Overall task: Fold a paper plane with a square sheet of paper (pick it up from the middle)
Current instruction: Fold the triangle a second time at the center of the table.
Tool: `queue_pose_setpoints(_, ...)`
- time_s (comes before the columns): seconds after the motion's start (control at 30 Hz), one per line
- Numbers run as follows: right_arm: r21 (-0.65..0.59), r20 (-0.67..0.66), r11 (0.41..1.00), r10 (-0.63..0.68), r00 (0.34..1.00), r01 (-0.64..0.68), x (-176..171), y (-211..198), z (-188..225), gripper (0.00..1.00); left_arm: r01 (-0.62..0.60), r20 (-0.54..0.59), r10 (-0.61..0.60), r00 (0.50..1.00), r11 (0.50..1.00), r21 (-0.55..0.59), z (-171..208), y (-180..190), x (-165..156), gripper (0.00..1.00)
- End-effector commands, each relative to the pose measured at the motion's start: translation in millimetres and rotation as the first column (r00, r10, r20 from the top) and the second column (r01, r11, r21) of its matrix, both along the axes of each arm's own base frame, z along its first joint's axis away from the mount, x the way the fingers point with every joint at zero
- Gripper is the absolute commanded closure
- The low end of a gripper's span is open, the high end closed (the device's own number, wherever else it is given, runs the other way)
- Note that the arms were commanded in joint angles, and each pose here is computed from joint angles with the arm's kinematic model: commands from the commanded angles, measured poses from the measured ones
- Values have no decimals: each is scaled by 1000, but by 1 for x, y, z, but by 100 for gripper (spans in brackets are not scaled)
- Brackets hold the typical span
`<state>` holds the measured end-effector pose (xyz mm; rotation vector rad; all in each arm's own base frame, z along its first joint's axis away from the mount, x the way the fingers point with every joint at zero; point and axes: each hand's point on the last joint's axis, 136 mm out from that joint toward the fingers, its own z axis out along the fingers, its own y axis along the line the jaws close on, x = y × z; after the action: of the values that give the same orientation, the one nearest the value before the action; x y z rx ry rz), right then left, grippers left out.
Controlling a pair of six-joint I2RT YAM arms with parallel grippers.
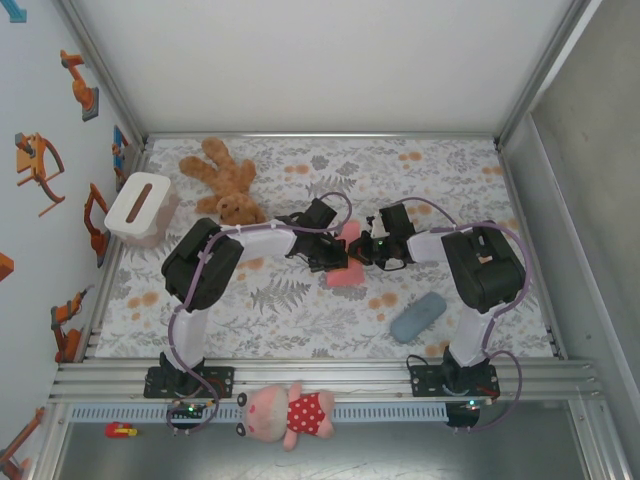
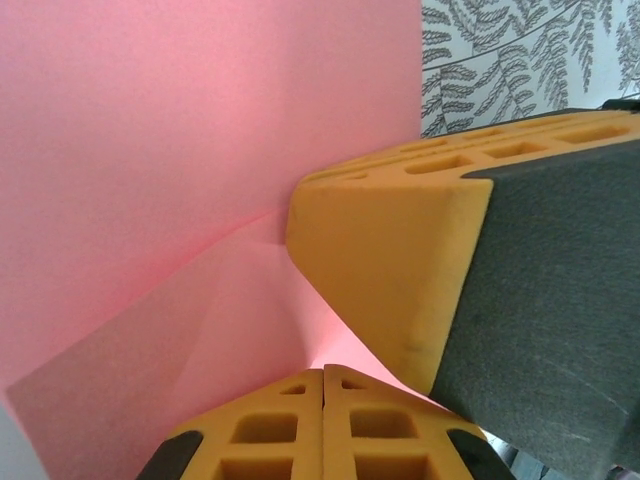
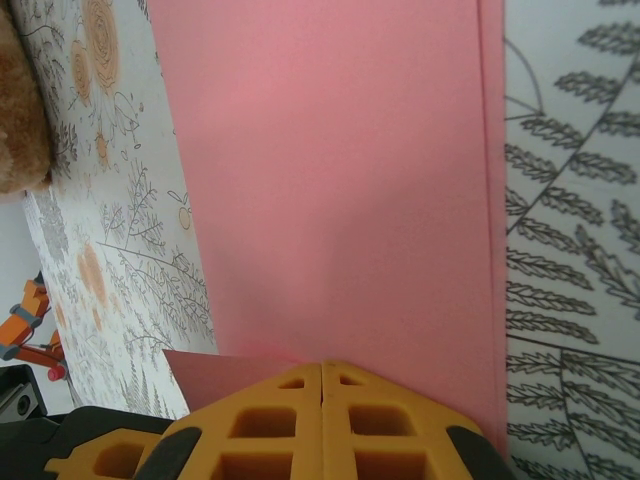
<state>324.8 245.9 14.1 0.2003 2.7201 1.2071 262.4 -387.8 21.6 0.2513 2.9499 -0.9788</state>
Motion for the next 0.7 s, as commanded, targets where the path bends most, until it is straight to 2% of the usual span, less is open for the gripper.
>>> queue_pose_setpoints(0.0, -213, -181, 976, -73, 981, 33, -39, -35, -67, 100, 28, -19, -27, 999, 999, 36, -11, 2, -7, 97)
queue_pose_setpoints(0.3, -232, -193, 972, -80, 978, 34, -41, -38, -71, 100, 26, -49, -23, 999, 997, 71, -24, 18, -20, 100)
queue_pose_setpoints(0.67, -256, -227, 966, -91, 970, 30, -47, -42, -80, 100, -36, -123, 38, 992, 999, 17, -32, 36, -40, 100)
